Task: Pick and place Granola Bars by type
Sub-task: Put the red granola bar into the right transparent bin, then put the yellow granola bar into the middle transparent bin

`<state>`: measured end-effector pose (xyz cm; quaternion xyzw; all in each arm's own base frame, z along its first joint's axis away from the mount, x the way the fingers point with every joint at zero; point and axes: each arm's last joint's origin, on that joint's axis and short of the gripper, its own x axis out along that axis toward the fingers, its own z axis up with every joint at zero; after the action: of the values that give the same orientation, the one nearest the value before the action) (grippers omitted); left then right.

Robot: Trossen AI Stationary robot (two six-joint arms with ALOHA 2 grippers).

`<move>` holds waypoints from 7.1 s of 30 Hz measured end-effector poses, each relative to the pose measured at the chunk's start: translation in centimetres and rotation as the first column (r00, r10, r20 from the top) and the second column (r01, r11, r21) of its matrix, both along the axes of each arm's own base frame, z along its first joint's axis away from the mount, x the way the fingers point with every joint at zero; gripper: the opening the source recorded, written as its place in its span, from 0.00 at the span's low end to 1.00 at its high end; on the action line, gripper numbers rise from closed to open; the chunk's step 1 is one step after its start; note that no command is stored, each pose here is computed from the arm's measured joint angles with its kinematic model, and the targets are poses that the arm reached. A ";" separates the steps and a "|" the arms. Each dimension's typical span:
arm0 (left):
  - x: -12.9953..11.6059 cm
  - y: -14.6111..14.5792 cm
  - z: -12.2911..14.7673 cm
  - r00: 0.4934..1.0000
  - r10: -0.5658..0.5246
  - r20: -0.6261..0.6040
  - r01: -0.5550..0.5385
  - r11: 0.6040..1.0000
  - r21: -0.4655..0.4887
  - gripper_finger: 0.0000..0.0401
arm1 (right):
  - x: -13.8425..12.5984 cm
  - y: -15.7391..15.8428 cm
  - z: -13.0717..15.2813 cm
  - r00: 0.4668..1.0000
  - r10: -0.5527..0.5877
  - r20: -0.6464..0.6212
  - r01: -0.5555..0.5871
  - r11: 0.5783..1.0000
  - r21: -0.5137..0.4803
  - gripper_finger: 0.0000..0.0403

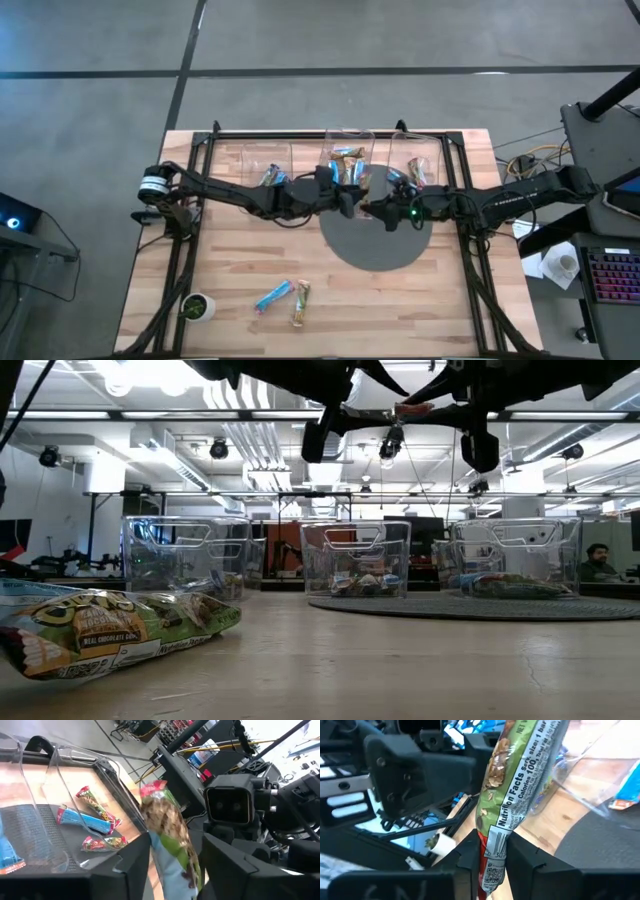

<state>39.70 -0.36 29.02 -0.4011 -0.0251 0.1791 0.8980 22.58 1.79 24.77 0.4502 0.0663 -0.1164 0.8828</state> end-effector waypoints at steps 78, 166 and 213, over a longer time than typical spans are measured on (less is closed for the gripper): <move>-15.0 -9.8 -5.4 0.916 -0.230 -0.329 0.074 0.902 -0.425 0.45 | -4.2 6.3 -0.7 0.943 0.189 -0.274 -0.207 0.977 -0.041 0.53; -24.0 -16.2 -11.5 0.745 -0.358 -0.563 0.261 0.933 -0.248 0.45 | 24.0 15.0 -9.7 0.528 0.299 -0.795 -0.043 0.944 0.326 0.71; -24.3 -15.7 -12.4 0.763 -0.319 -0.563 0.207 0.944 -0.255 0.45 | 24.5 13.6 -10.9 0.459 0.309 -0.833 -0.214 0.948 0.234 0.18</move>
<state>15.40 -16.04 16.66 -0.4022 0.3313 0.1694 0.8365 47.05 15.36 13.91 0.3583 0.5700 -0.1846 0.7160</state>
